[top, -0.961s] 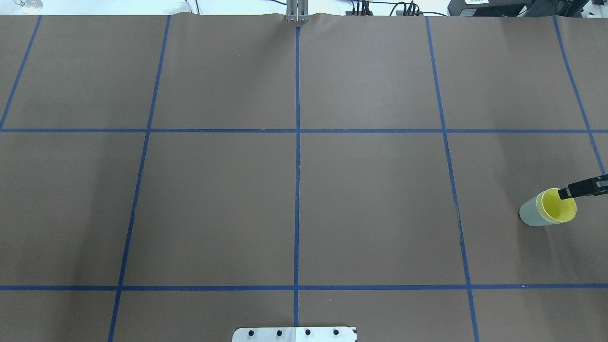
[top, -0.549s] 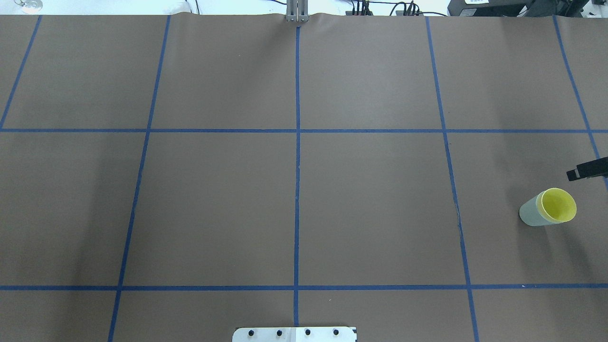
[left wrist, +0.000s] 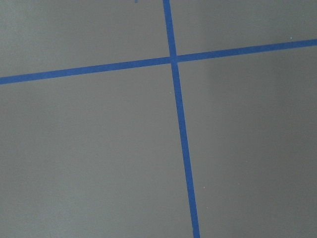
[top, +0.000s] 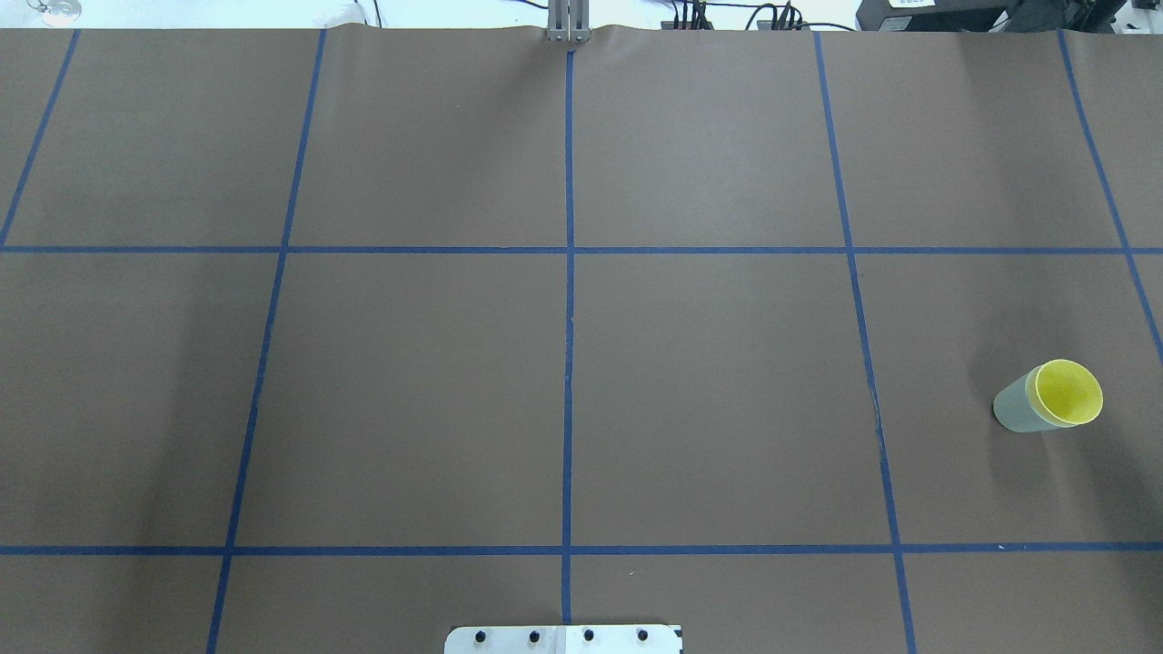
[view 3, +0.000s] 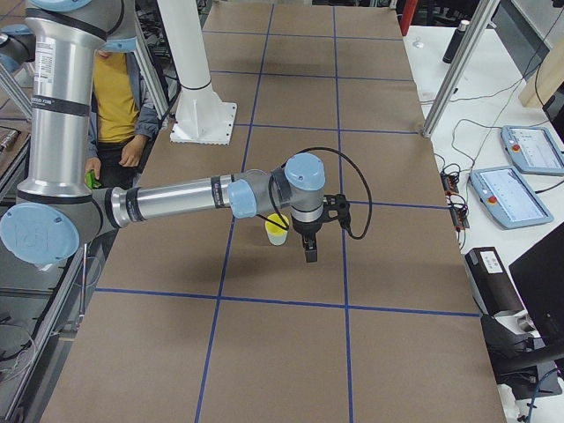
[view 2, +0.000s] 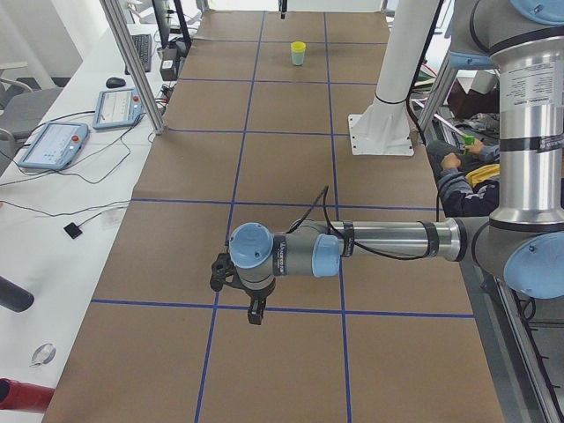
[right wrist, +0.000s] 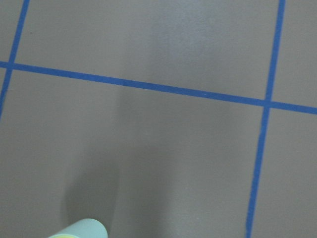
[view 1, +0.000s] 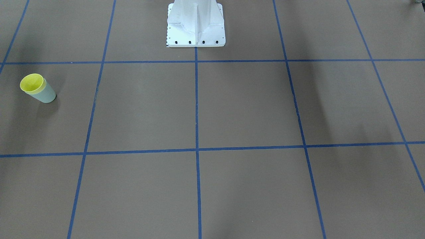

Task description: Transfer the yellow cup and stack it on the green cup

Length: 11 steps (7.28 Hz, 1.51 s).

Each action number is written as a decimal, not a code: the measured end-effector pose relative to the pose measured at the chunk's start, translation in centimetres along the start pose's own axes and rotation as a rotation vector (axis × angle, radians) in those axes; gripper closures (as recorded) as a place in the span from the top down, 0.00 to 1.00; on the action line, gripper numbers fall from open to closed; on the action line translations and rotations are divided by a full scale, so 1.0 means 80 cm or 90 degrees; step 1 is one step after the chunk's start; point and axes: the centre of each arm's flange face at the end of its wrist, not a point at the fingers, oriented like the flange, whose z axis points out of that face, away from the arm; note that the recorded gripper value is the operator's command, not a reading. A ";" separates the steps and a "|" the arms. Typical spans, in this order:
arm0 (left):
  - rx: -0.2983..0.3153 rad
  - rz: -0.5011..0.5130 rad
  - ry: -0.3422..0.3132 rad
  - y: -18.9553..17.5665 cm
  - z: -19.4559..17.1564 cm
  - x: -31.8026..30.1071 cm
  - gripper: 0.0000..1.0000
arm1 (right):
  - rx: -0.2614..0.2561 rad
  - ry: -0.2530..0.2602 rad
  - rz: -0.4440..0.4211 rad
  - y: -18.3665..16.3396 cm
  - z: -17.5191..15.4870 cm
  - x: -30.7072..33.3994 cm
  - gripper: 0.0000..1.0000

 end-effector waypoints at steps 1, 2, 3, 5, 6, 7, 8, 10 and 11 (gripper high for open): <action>0.000 0.000 0.000 0.000 0.000 0.000 1.00 | -0.018 0.013 -0.017 0.011 -0.008 0.027 1.00; 0.000 0.001 0.000 0.000 0.000 0.000 1.00 | -0.035 0.024 -0.031 0.035 -0.007 0.052 1.00; -0.001 0.002 0.000 0.000 0.000 0.000 1.00 | -0.049 0.028 -0.029 0.052 -0.001 0.070 1.00; -0.005 -0.004 -0.004 0.007 0.002 -0.002 1.00 | -0.071 0.027 -0.014 0.069 0.015 0.091 1.00; -0.004 -0.003 -0.006 0.012 0.000 -0.001 1.00 | -0.076 0.026 -0.011 0.072 0.020 0.095 1.00; 0.004 0.000 -0.009 0.012 -0.007 0.002 1.00 | -0.078 0.026 -0.009 0.073 0.022 0.097 1.00; 0.012 0.000 -0.012 0.011 -0.015 0.003 1.00 | -0.080 0.026 -0.007 0.075 0.023 0.098 1.00; 0.022 0.001 -0.014 0.012 -0.024 0.005 1.00 | -0.082 0.025 -0.006 0.076 0.024 0.099 1.00; 0.021 0.000 -0.014 0.015 -0.024 0.004 1.00 | -0.083 0.025 -0.004 0.076 0.025 0.100 1.00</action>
